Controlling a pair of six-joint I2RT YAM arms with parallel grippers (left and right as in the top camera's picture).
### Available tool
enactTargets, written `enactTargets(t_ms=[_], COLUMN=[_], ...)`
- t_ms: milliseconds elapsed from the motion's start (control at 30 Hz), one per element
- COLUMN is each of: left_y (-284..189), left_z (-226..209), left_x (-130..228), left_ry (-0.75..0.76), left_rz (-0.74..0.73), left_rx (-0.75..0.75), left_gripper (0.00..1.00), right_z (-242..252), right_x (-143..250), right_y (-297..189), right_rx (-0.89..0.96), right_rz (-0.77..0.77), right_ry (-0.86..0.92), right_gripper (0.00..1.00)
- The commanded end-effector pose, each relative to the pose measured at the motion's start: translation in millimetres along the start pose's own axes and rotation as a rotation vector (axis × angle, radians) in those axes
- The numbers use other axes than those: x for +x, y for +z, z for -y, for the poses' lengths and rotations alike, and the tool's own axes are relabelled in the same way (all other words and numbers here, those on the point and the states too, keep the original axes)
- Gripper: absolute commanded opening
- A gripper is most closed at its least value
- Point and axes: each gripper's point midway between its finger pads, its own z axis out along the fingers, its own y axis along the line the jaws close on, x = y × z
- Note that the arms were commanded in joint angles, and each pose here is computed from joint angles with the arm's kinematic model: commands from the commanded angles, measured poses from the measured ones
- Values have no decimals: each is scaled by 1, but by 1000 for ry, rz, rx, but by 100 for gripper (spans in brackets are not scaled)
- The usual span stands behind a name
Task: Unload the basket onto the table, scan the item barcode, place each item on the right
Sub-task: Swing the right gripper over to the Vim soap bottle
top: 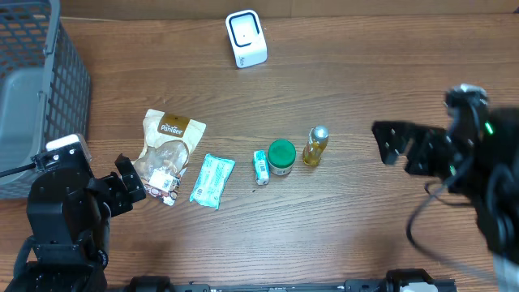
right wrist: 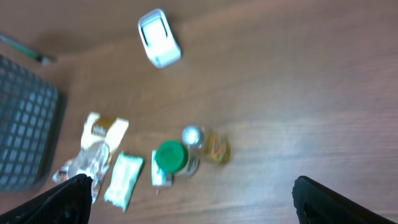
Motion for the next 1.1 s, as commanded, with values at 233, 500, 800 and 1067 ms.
enactTargets(t_ms=[233,500,800,1067], left_y=[-2,-2,-2,-2], left_z=[-3,-3,-3,-3], left_x=[-3,-3,-3,-3], left_ry=[-10,-9,-9,-9], left_rz=[14,14,14,14], left_rx=[-12,-12,-12,-12], left_gripper=[99,99,100,99], right_z=[-2,17,5,-15], right_x=[26,34,46,63], right_y=[63,93,122,158], right_rx=[-60,177,297,300], right_rz=[-320,-343,-352,-407], right_ry=[91,182,130,43], right_gripper=[61,75,79,80])
